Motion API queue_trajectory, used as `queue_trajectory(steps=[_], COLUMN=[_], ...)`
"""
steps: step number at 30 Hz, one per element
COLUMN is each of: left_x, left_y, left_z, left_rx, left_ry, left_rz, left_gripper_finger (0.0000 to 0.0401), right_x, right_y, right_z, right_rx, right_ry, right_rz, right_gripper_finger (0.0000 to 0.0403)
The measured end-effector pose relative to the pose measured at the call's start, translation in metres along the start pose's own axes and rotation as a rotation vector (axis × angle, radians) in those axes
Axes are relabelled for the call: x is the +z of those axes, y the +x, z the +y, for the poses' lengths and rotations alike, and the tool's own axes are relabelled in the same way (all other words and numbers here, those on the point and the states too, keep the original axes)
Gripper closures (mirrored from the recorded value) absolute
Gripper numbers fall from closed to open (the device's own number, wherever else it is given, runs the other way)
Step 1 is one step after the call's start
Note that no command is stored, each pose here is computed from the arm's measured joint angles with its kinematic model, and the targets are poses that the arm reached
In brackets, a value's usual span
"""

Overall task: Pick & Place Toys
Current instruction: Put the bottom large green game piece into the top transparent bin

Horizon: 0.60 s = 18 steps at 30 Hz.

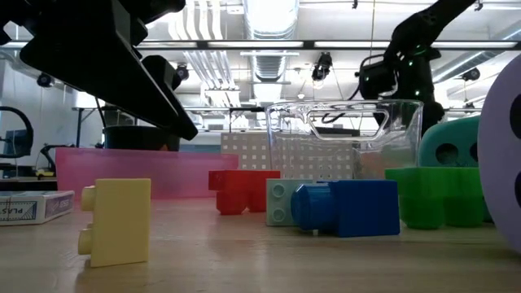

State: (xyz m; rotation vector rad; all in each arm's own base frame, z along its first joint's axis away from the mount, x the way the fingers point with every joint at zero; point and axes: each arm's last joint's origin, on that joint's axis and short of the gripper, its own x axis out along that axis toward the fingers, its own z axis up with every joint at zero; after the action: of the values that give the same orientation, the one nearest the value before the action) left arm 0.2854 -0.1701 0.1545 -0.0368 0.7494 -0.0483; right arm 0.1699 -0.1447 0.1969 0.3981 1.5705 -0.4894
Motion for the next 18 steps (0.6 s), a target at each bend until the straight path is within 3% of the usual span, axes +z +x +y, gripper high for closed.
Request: queue_trajectory(steps=[5, 18], left_x=[-0.002, -0.006], left_y=[0.001, 0.001], left_z=[0.008, 0.012], left_rx=[0.178, 0.239], left_ry=[0.046, 0.100], left_rz=[-0.026, 0.006], left_gripper_finger=[0.0159, 0.0159], right_x=[-0.013, -0.048], right_y=[-0.013, -0.014], right_z=[0.003, 0.010], right_rx=[-0.005, 0.077], right_ry=[0.004, 0.021], right_rz=[-0.065, -0.153], right_gripper_finger=[0.0213, 0.0213])
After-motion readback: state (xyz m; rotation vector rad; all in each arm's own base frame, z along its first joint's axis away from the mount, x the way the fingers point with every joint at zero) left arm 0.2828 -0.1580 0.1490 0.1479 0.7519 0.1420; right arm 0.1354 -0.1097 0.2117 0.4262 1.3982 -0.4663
